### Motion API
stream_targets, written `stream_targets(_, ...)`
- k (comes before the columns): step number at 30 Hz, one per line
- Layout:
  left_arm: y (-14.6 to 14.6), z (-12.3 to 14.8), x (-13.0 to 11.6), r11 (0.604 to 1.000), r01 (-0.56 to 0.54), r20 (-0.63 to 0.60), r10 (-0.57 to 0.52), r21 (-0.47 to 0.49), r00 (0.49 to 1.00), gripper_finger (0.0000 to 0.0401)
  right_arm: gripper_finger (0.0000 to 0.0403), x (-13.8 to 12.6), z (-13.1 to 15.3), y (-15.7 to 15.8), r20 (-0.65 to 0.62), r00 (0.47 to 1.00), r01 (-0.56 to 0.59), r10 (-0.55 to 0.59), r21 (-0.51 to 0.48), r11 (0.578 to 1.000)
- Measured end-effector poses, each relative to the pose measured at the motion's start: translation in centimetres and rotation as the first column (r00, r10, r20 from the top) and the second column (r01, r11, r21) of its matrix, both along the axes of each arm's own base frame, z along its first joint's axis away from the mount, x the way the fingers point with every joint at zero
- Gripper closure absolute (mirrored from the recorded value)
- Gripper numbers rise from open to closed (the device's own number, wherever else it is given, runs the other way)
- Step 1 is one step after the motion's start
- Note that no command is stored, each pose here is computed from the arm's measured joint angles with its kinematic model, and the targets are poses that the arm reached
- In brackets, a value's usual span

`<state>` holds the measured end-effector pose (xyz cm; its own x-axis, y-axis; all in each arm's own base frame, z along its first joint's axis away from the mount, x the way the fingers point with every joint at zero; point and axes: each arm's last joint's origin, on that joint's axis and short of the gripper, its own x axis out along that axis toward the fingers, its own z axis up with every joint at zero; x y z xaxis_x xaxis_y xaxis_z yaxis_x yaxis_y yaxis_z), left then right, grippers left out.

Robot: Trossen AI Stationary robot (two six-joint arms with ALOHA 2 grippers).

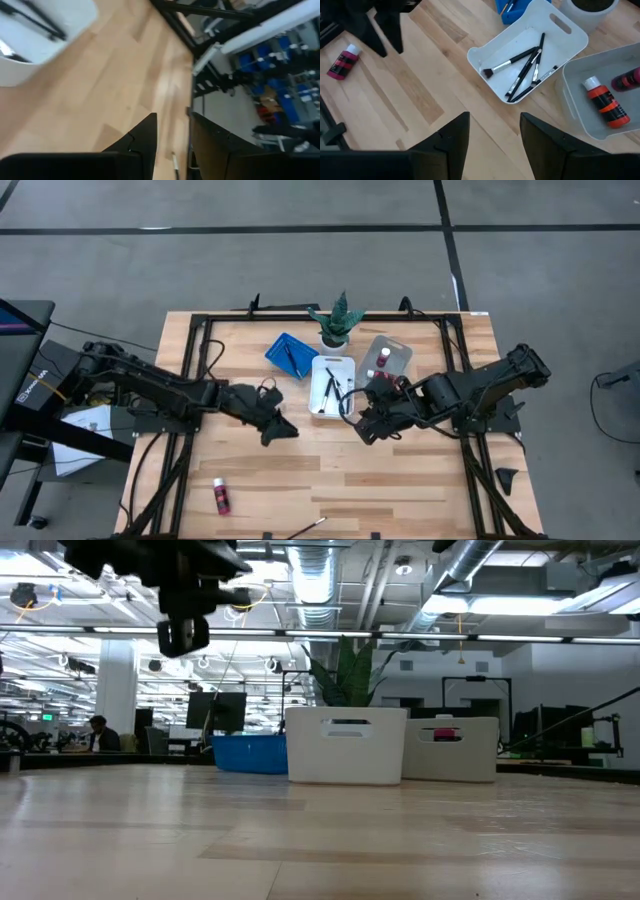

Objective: Pick & Place Paint Supplies
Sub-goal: Put the small black paint brush into the blue bin

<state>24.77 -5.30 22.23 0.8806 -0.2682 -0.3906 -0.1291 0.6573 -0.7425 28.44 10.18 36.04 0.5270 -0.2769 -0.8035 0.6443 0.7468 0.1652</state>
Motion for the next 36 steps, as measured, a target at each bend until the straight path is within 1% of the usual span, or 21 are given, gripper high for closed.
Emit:
stream_targets(5,-2.1,0.6,-0.3,0.999,0.035,0.06,-0.034,-0.024,0.998,0.0292,0.0233,-0.2,0.0,0.5,0.0,1.0,-0.021,0.021,-0.004,1.0)
stream_targets(10,-4.2,1.3,-0.8,0.998,0.04,0.133,-0.033,-0.052,0.991,0.0292,0.0233,-0.4,0.0,0.9,-0.016,0.997,-0.078,0.078,-0.03,0.996)
stream_targets(16,-6.4,2.5,-1.6,0.996,0.001,0.247,0.021,-0.087,0.969,0.0292,0.0233,-0.5,0.0,1.4,-0.046,0.985,-0.167,0.164,-0.067,0.984)
stream_targets(19,-7.5,3.2,-2.1,0.99,-0.022,0.307,0.063,-0.136,0.95,0.0292,0.0233,-0.7,0.0,1.8,-0.071,0.971,-0.233,0.228,-0.075,0.97)
stream_targets(24,-9.3,4.6,-2.8,0.978,-0.089,0.337,0.15,-0.189,0.93,0.0299,0.0233,-1.2,-0.1,2.5,-0.119,0.944,-0.321,0.309,-0.109,0.941)
stream_targets(28,-11.3,5.7,-2.0,0.975,-0.104,0.344,0.168,-0.196,0.924,0.0302,0.0233,-1.8,-0.3,2.9,-0.174,0.919,-0.377,0.353,-0.129,0.917)
stream_targets(34,-14.6,7.0,1.1,0.975,-0.102,0.347,0.167,-0.199,0.923,0.0302,0.0233,-2.4,-0.4,3.5,-0.212,0.891,-0.434,0.401,-0.146,0.889)
stream_targets(36,-15.7,7.1,2.4,0.982,-0.097,0.312,0.144,-0.162,0.939,0.0302,0.0233,-2.5,-0.4,3.7,-0.216,0.883,-0.451,0.416,-0.151,0.88)
